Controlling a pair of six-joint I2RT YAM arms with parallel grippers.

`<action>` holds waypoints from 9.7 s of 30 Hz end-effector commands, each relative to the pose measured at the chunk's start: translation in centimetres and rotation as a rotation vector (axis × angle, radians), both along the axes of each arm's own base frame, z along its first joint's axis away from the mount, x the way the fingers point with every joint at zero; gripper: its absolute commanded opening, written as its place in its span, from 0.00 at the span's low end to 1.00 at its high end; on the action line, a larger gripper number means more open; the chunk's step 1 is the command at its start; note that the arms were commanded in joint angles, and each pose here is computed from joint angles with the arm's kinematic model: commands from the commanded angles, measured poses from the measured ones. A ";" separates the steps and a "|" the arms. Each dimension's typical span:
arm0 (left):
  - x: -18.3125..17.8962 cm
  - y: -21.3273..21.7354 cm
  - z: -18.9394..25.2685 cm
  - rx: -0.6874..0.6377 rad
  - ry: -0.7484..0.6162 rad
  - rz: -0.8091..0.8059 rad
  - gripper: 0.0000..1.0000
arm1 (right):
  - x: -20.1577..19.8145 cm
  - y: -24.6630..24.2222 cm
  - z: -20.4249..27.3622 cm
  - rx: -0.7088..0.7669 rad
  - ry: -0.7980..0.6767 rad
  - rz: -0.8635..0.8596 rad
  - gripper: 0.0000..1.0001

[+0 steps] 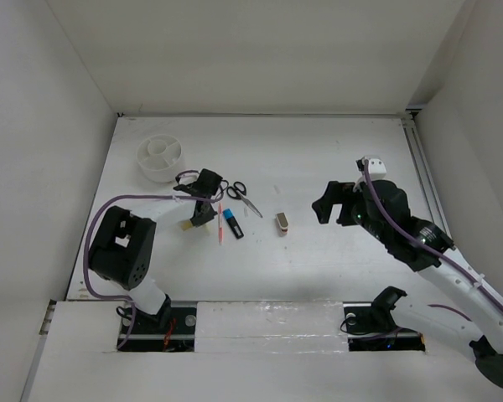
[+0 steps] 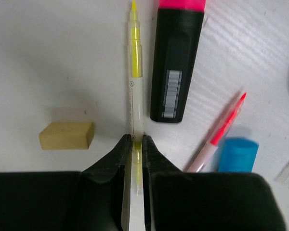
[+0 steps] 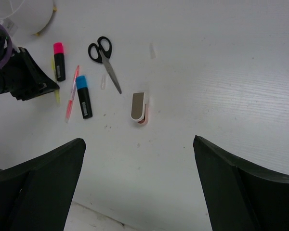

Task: Sort the stationery into containers
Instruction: Pick up the pen from the center of the board, then close the pen cap on the pen.

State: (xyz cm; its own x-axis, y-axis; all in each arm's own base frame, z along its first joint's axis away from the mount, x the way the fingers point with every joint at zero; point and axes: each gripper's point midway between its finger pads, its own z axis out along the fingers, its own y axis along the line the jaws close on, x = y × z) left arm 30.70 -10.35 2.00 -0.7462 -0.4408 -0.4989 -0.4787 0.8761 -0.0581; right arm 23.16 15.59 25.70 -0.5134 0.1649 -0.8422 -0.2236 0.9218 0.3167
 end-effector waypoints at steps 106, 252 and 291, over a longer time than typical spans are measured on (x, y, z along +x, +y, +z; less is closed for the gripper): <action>-10.1 -11.2 23.9 -0.571 -0.563 -1.053 0.00 | 11.9 14.8 7.4 0.831 -0.073 0.110 0.00; -8.8 -10.0 23.1 -0.538 -0.543 -0.975 0.00 | 9.1 21.7 6.1 0.995 -0.025 0.247 0.00; -8.6 -9.9 23.1 -0.536 -0.542 -0.960 0.00 | 10.5 19.7 8.5 1.006 -0.098 0.207 0.00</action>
